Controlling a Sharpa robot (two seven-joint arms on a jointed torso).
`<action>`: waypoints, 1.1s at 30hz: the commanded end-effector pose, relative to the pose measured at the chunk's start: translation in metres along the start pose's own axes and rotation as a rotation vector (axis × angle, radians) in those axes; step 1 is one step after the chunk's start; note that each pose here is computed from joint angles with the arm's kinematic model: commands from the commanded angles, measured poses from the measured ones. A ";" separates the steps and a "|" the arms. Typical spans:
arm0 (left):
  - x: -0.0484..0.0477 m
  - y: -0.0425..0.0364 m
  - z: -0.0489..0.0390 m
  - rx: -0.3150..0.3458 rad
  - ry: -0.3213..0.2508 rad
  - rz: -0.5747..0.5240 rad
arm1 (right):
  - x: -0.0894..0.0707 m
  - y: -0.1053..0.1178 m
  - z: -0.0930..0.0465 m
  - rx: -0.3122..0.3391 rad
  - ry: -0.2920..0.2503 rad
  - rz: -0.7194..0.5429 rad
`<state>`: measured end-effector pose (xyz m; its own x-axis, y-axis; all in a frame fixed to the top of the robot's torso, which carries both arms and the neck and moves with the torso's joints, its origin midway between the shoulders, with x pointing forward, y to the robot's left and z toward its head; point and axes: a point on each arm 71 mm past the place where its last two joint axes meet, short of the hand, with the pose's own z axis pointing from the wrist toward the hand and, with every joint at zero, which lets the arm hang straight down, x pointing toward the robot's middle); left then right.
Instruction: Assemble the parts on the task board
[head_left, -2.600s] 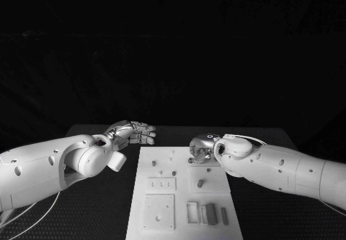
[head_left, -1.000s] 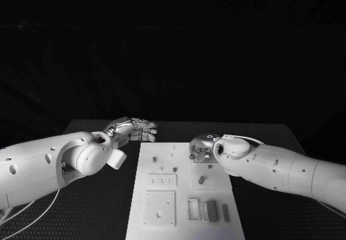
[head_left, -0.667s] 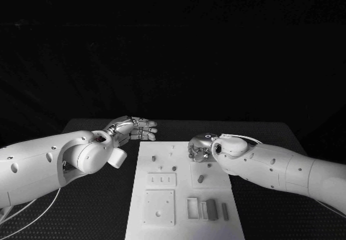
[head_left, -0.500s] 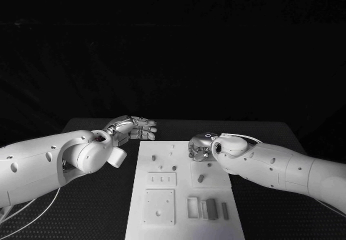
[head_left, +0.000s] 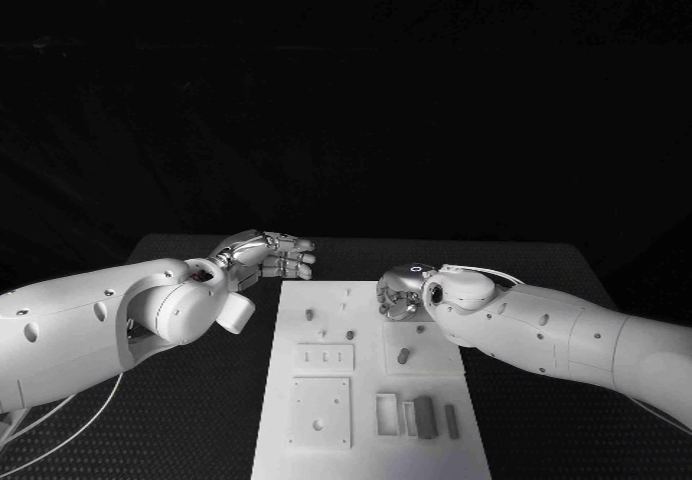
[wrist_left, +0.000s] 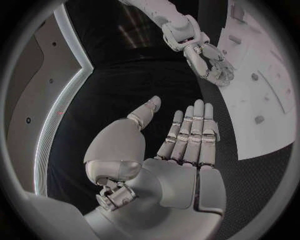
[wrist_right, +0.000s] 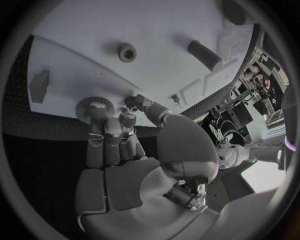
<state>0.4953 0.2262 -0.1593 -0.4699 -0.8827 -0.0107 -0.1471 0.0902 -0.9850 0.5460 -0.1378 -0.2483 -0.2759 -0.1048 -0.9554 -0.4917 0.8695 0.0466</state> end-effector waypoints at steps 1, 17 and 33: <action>0.0027 -0.0023 0.0004 0.009 0.016 -0.007 | 0.005 -0.001 -0.001 0.003 0.028 -0.020; 0.0021 -0.0022 0.0003 0.008 0.017 -0.007 | 0.008 0.004 0.001 -0.007 0.028 -0.019; 0.0022 -0.0029 0.0003 0.011 0.017 -0.006 | 0.007 0.004 0.001 0.005 -0.008 -0.043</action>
<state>0.4952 0.2259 -0.1589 -0.4716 -0.8817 -0.0092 -0.1482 0.0895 -0.9849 0.5445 -0.1330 -0.2504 -0.2522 -0.1106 -0.9613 -0.5012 0.8647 0.0320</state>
